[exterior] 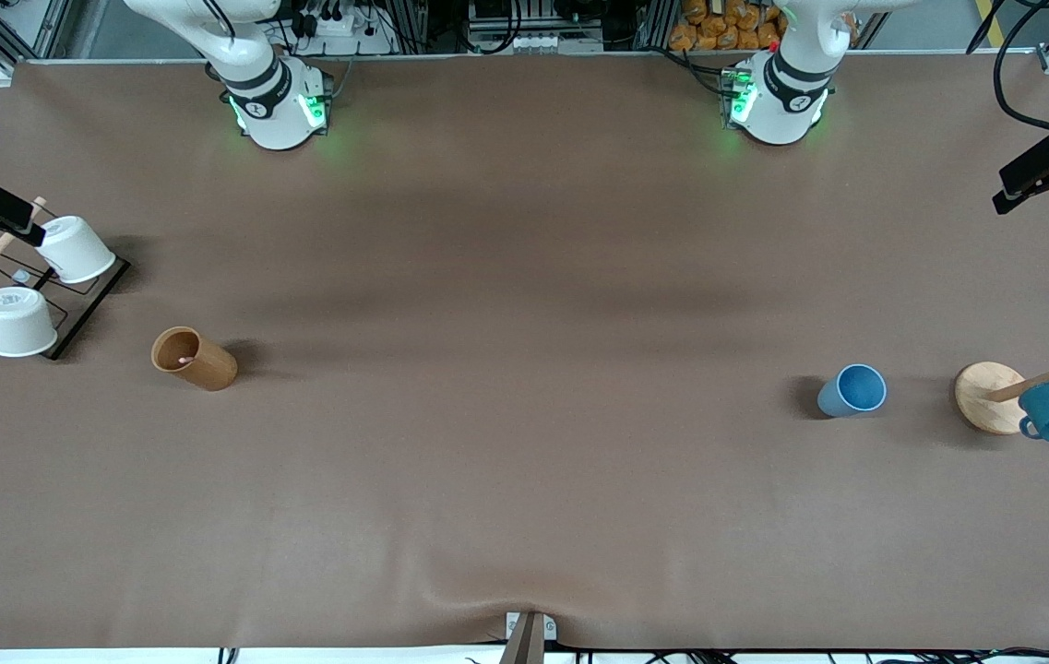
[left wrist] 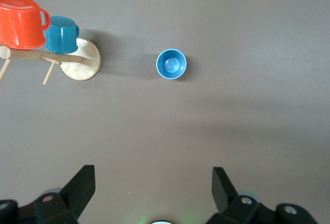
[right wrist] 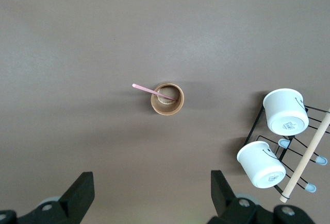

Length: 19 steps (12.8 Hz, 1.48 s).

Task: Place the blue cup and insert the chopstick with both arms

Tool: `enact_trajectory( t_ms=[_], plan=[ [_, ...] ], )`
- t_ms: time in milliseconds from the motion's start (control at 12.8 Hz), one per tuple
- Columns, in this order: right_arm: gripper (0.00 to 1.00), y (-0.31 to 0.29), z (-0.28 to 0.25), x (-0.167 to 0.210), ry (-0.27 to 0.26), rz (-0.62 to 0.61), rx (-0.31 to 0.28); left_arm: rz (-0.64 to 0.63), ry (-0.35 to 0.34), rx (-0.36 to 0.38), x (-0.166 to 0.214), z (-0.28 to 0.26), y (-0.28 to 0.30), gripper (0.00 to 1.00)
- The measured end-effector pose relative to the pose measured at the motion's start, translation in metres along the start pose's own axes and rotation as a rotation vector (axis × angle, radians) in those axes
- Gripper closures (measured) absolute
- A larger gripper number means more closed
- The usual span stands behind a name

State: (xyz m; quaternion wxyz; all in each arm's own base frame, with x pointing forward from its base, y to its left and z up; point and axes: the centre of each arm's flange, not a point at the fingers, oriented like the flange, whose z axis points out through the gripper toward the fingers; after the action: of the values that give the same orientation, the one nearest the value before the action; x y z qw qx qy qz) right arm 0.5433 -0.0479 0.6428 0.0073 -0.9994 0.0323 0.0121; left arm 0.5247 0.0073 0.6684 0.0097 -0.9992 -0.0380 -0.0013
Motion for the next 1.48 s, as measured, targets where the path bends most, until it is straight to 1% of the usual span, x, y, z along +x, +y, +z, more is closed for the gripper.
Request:
enact_trajectory(
  t_ms=[623,1012,1480],
  plan=[
    [0.0,0.003,0.0,0.0,0.0,0.005,0.0,0.002,0.005,0.002,0.0,-0.002,-0.002,0.0],
    [0.0,0.003,0.0,0.0,0.0,0.005,0.0,-0.034,0.004,0.004,0.001,-0.002,-0.024,0.0],
    [0.0,0.003,0.0,0.0,0.001,0.005,0.0,-0.029,0.004,0.004,0.001,-0.002,-0.022,0.0]
  ],
)
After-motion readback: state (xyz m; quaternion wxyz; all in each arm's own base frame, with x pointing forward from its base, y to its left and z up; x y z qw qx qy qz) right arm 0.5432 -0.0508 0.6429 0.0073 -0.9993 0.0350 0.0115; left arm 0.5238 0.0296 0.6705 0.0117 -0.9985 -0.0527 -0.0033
